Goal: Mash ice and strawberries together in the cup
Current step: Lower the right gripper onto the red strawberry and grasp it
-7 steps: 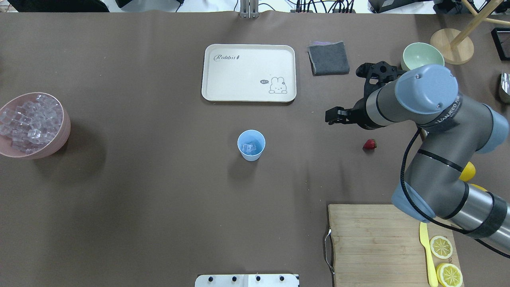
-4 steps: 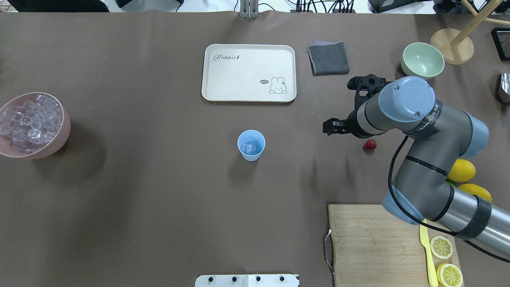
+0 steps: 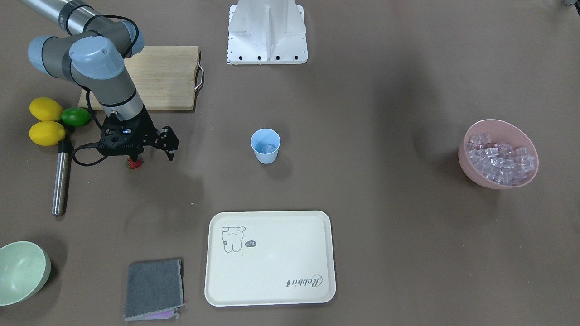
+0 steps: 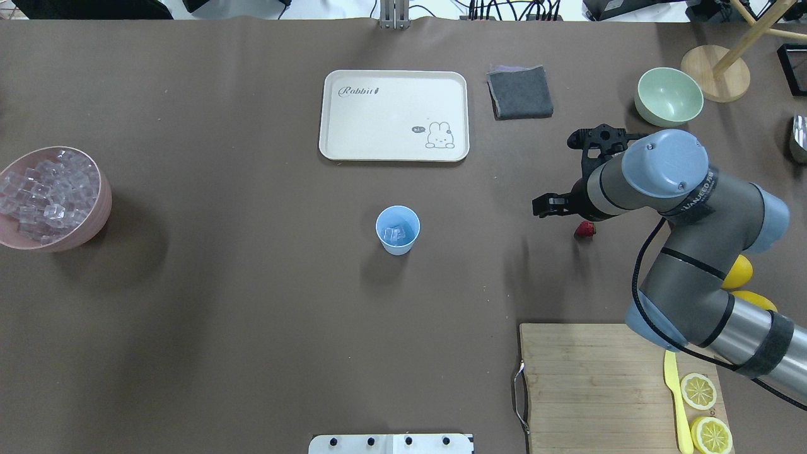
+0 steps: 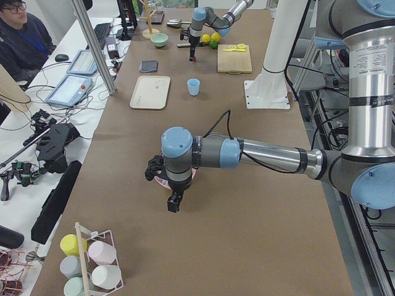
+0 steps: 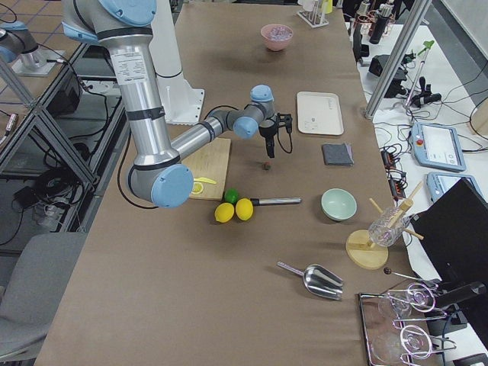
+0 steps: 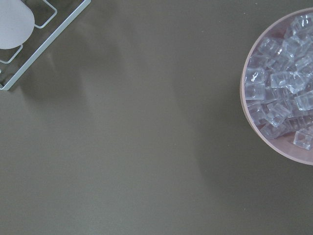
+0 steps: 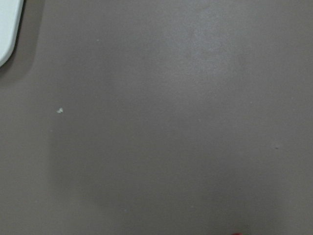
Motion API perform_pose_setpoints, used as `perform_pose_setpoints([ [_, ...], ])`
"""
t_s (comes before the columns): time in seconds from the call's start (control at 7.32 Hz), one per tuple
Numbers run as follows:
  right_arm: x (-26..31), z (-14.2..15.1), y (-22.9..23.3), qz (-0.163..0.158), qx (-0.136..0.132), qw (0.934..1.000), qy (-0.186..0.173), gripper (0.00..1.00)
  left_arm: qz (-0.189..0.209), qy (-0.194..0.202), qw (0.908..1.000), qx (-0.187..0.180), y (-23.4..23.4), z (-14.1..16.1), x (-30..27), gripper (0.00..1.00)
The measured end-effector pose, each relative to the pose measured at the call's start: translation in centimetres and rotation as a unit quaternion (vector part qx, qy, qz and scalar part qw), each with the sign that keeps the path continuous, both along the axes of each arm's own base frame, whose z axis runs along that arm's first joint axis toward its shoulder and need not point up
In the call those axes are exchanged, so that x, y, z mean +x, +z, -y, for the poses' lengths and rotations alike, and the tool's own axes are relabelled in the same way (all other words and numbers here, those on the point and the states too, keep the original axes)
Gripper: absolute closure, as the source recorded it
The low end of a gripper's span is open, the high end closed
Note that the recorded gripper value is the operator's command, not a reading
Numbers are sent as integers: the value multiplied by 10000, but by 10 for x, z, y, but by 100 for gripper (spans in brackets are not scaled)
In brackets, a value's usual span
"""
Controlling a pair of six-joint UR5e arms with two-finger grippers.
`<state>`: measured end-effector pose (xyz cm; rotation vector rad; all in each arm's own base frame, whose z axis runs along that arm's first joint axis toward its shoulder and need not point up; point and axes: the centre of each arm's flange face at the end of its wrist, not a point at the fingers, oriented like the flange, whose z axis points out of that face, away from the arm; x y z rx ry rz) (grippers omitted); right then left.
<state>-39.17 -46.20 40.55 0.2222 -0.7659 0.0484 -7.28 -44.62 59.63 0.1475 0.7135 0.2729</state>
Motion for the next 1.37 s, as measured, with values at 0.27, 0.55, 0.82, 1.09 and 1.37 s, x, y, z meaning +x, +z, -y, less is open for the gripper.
perform_pose_setpoints([
  [0.27, 9, -2, 19, -147, 20, 9999, -77, 4, 0, 1, 10000, -9, 2, -3, 0, 1],
  [0.55, 7, -5, 32, -250, -31, 9996, -120, 6, 1, 5, 10000, -4, 2, -3, 0, 1],
  [0.82, -1, -7, 44, -351, -96, 9992, -152, 8, 4, 13, 10000, 4, 1, -3, 1, 1],
  [1.09, -6, -10, 48, -374, -126, 9991, -174, 86, 3, 18, 10000, 11, 1, -2, 2, 1],
  [1.37, -7, -13, 44, -339, -118, 9992, -192, 100, 6, 24, 10000, 22, -1, 0, 2, 1],
])
